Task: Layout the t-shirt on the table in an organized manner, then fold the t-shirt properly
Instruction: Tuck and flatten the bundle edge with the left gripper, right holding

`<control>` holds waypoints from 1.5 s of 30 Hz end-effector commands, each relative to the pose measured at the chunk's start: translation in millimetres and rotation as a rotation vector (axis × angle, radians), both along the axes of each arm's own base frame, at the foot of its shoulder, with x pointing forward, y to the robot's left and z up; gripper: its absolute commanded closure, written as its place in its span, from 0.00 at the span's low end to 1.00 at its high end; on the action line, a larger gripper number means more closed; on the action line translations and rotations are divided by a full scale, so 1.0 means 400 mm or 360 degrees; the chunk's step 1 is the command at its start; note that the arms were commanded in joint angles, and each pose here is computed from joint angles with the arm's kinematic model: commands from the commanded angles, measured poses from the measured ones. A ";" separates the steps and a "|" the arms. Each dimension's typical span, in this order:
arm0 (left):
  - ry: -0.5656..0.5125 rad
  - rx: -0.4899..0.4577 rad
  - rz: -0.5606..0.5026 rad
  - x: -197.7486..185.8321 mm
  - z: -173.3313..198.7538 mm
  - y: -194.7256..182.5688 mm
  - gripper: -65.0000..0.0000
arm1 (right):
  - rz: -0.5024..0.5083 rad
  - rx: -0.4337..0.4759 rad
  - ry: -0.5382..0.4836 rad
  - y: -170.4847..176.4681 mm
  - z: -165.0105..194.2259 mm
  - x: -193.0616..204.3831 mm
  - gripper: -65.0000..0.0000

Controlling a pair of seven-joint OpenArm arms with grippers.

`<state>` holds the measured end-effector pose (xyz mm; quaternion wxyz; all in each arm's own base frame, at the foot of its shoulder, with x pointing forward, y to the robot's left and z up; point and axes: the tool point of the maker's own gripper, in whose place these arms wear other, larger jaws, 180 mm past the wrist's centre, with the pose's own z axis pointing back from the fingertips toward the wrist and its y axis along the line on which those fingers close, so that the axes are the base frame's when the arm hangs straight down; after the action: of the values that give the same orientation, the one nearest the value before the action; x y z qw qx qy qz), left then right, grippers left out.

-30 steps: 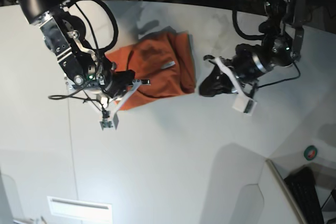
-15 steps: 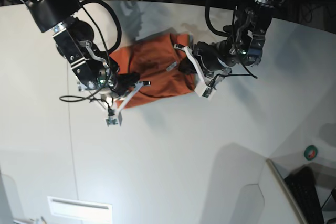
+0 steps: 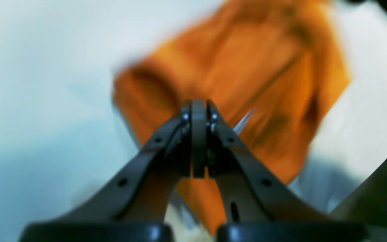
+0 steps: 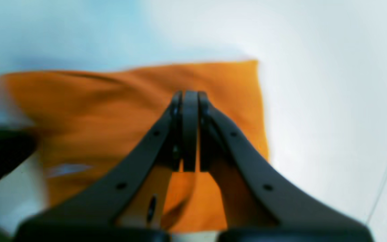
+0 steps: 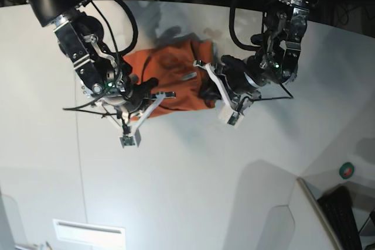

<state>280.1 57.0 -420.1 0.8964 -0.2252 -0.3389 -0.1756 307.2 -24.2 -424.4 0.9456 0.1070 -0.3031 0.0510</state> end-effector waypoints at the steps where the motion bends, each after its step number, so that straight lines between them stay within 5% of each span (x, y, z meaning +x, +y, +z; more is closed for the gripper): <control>1: -0.0095 -0.0005 0.0057 0.024 0.044 0.032 1.00 | -0.0003 0.0005 -0.0082 -0.008 0.041 0.023 1.00; 7: -0.0043 0.0121 0.0192 -0.003 0.082 0.171 1.00 | -0.0110 0.0022 -0.0118 -0.077 0.074 0.014 1.00; 10: 0.0016 0.0022 0.0215 -0.027 0.073 0.191 1.00 | -0.0133 0.0016 -0.0112 -0.090 0.070 0.015 1.00; 14: 0.0152 -0.0150 0.0301 -0.055 0.023 0.199 0.20 | -0.0121 -0.0010 -0.0108 -0.100 0.065 0.012 1.00; 16: 0.0227 -0.0203 0.0325 -0.066 -0.008 0.196 0.03 | -0.0121 -0.0007 -0.0108 -0.099 0.066 0.012 1.00; 21: 0.0295 -0.0284 0.0333 -0.074 -0.056 0.158 0.12 | -0.0123 -0.0017 -0.0109 -0.106 0.065 0.013 1.00; 27: 0.0243 -0.0362 0.0159 -0.091 -0.056 0.089 0.12 | -0.0123 -0.0018 -0.0094 -0.106 0.058 0.003 1.00; 45: 0.0470 -0.0483 0.0245 -0.075 -0.157 0.036 0.15 | -0.0133 -0.0019 -0.0059 -0.112 0.040 -0.019 1.00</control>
<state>252.8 67.6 -479.0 0.8950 -0.3670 -0.2532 -0.0117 286.8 -67.0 -421.1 0.9503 0.0870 -0.2985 0.0179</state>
